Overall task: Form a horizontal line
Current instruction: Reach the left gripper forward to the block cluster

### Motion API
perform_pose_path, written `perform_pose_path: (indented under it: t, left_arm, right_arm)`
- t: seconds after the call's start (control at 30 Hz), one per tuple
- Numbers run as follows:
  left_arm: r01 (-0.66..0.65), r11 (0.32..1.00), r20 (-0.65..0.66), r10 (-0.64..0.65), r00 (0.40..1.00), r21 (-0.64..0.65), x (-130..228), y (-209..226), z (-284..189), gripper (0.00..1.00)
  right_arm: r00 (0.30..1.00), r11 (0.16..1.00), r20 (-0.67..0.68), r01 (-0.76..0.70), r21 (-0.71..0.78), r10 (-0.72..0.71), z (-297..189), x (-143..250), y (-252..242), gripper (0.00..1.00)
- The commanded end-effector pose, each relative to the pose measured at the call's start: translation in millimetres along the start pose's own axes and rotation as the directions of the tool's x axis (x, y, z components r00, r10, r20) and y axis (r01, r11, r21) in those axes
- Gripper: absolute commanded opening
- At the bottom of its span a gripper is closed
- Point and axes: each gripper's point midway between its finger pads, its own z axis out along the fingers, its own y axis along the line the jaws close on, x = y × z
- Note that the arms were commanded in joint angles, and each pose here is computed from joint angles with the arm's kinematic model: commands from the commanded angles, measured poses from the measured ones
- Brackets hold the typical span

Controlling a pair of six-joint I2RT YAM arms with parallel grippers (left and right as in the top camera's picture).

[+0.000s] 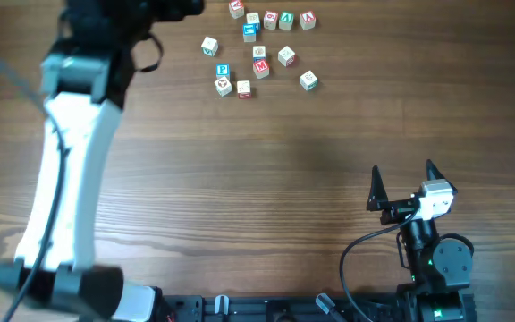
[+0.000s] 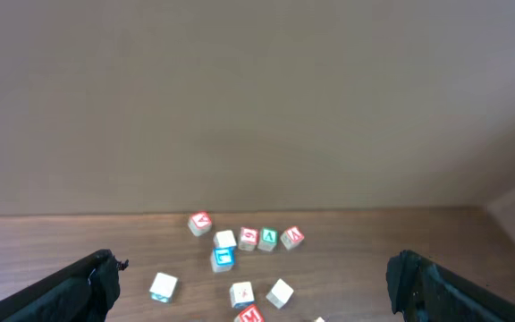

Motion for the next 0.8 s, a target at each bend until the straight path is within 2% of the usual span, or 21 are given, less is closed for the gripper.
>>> perform_pose_path:
  t: [0.0, 0.2, 0.4, 0.57, 0.77]
  left_arm:
    - [0.006, 1.0, -0.091, -0.005, 0.996, 0.007, 34.0, -0.5, 41.0, 1.0]
    - [0.023, 0.999, -0.21, -0.03, 0.977, -0.034, 91.6, 25.3, 100.6, 1.0]
    - [0.07, 0.987, -0.356, -0.119, 0.927, -0.146, 176.9, 64.8, 155.4, 1.0]
    - [0.112, 0.972, -0.427, -0.192, 0.883, -0.205, 231.6, 84.3, 180.6, 1.0]
    - [0.118, 0.964, -0.485, -0.223, 0.846, -0.237, 267.2, 93.3, 188.3, 0.94]
  right_arm:
    - [1.0, 1.0, 0.009, 0.014, -0.017, -0.014, -0.5, -1.9, 3.1, 1.0]
    - [1.0, 1.0, 0.009, 0.014, -0.017, -0.014, -0.5, -1.9, 3.1, 1.0]
    - [1.0, 1.0, 0.009, 0.014, -0.017, -0.014, -0.5, -1.9, 3.1, 1.0]
    - [1.0, 1.0, 0.009, 0.014, -0.017, -0.014, -0.5, -1.9, 3.1, 1.0]
    - [1.0, 1.0, 0.009, 0.014, -0.017, -0.014, -0.5, -1.9, 3.1, 1.0]
